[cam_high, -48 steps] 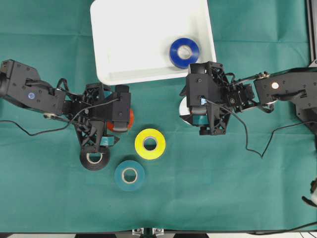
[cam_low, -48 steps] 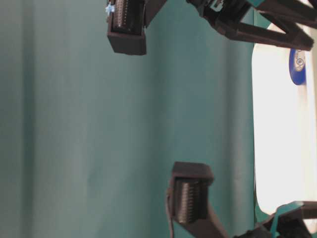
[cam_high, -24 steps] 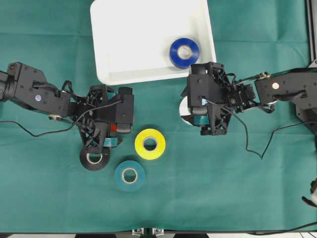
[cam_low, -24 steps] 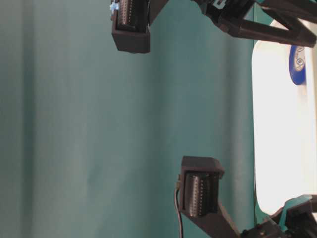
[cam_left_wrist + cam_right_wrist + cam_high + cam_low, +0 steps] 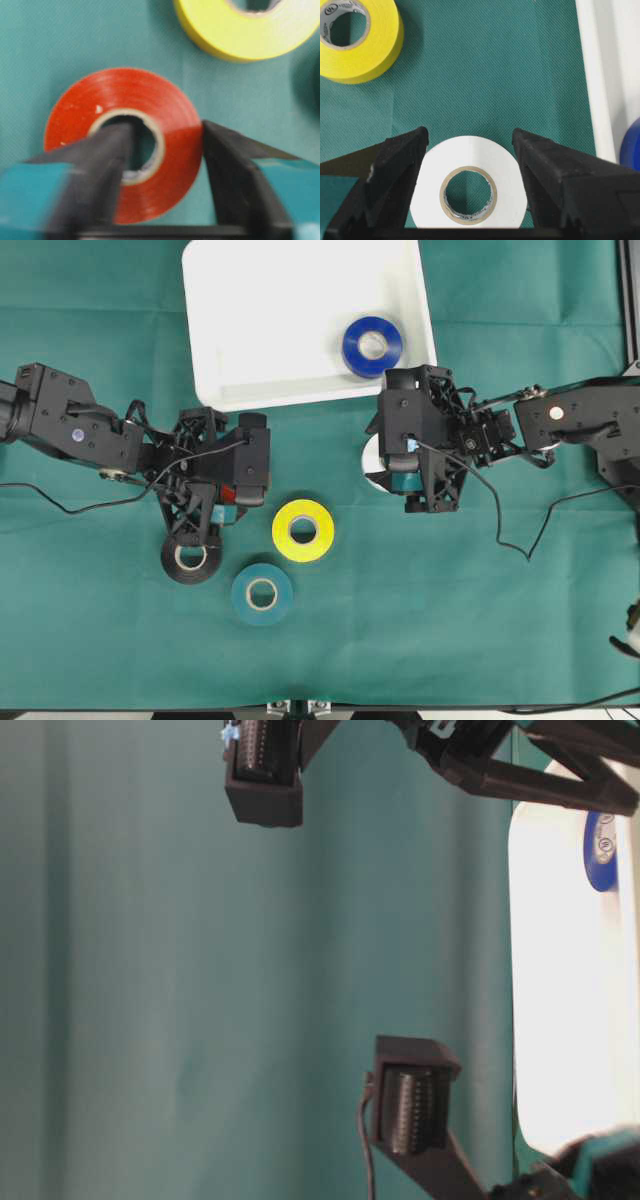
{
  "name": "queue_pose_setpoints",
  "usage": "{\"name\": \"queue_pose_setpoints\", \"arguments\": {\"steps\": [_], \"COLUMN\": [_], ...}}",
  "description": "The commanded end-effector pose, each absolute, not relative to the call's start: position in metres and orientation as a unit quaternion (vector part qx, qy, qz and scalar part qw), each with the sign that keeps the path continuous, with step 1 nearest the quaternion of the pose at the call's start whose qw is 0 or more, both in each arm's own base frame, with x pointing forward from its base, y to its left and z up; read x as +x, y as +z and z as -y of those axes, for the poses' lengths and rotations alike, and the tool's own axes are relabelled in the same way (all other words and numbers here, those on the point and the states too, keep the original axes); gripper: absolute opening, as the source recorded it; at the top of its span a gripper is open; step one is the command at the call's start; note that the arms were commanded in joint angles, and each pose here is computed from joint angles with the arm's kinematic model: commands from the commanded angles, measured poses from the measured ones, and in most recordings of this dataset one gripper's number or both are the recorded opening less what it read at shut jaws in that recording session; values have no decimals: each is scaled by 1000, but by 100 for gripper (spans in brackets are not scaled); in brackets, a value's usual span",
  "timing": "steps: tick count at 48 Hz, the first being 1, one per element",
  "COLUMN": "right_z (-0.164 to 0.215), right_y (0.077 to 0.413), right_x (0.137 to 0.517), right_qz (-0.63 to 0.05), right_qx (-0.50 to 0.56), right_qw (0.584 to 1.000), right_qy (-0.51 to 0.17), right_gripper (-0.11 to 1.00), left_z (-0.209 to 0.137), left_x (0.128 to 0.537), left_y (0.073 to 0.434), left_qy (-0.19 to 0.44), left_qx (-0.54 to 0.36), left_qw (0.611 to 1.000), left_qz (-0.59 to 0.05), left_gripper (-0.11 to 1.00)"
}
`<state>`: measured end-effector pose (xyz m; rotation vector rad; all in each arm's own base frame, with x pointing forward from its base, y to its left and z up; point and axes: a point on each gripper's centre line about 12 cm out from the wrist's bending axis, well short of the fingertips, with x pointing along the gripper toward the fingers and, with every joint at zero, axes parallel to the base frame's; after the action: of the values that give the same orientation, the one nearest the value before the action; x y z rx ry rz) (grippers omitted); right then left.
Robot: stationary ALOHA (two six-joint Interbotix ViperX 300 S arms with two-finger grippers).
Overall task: Put the tape alternately from left to right into the white case.
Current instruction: 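Move the left gripper over the red tape roll and grasp it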
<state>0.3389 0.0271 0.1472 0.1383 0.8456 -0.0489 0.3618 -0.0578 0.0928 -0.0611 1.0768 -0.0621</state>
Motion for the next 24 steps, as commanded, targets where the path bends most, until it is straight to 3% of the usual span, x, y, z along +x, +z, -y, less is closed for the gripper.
{"name": "queue_pose_setpoints", "arguments": {"steps": [1, 24], "right_z": [-29, -30], "right_y": [155, 156], "right_x": [343, 344], "right_qz": [-392, -387], "right_qx": [69, 71], "right_qw": [917, 919], "right_qy": [-16, -14], "right_gripper": [75, 75], "left_z": [58, 62], "left_x": [362, 362], "left_y": [101, 135], "left_qy": [-30, -40], "left_qx": [-28, -30], "left_qw": [858, 879], "left_qz": [-513, -475], "left_gripper": [1, -3]}}
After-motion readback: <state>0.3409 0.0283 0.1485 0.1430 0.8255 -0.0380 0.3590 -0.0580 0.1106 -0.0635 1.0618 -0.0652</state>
